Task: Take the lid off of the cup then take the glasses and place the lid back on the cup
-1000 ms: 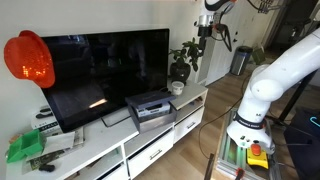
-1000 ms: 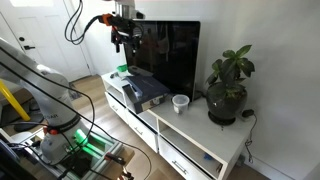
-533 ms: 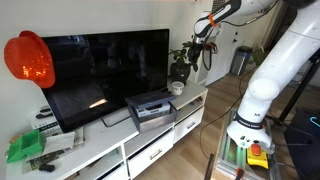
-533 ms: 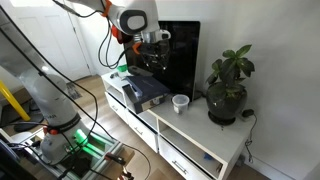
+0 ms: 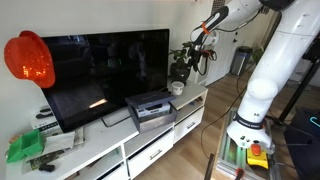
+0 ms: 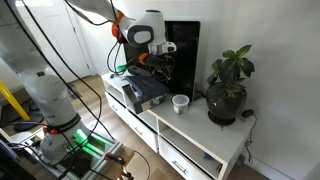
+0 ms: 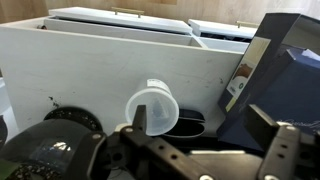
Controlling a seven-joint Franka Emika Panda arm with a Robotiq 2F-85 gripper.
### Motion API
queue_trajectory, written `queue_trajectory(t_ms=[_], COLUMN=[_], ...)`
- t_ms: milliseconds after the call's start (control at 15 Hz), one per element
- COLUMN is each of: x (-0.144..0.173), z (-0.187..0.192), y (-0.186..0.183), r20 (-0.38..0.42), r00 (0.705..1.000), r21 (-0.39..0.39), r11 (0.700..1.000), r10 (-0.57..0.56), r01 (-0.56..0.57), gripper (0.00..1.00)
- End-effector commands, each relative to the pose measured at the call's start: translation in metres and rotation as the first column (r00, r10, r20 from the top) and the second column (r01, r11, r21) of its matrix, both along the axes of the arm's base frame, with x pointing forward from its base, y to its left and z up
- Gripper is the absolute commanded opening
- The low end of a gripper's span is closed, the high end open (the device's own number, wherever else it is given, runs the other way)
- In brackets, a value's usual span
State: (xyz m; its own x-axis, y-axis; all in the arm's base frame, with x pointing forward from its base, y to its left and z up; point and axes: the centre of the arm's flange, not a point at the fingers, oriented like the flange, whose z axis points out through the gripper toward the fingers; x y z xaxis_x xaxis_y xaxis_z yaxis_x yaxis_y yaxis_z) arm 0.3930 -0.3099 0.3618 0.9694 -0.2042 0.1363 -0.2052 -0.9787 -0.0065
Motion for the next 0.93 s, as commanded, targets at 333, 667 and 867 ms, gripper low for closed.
queue_trajectory(t_ms=[333, 667, 867], x=[0.044, 0.071, 0.081], z=[-0.056, -0.114, -0.132], y=[-0.049, -0.083, -0.11], r20=[-0.046, -0.113, -0.128], r00=[0.95, 0.893, 0.873], r21=[0.039, 0.045, 0.049], r11=[0.95, 0.896, 0.876], r10=[-0.307, -0.435, -0.471], r01=[0.309, 0.442, 0.48], gripper=[1.0, 1.0, 1.0])
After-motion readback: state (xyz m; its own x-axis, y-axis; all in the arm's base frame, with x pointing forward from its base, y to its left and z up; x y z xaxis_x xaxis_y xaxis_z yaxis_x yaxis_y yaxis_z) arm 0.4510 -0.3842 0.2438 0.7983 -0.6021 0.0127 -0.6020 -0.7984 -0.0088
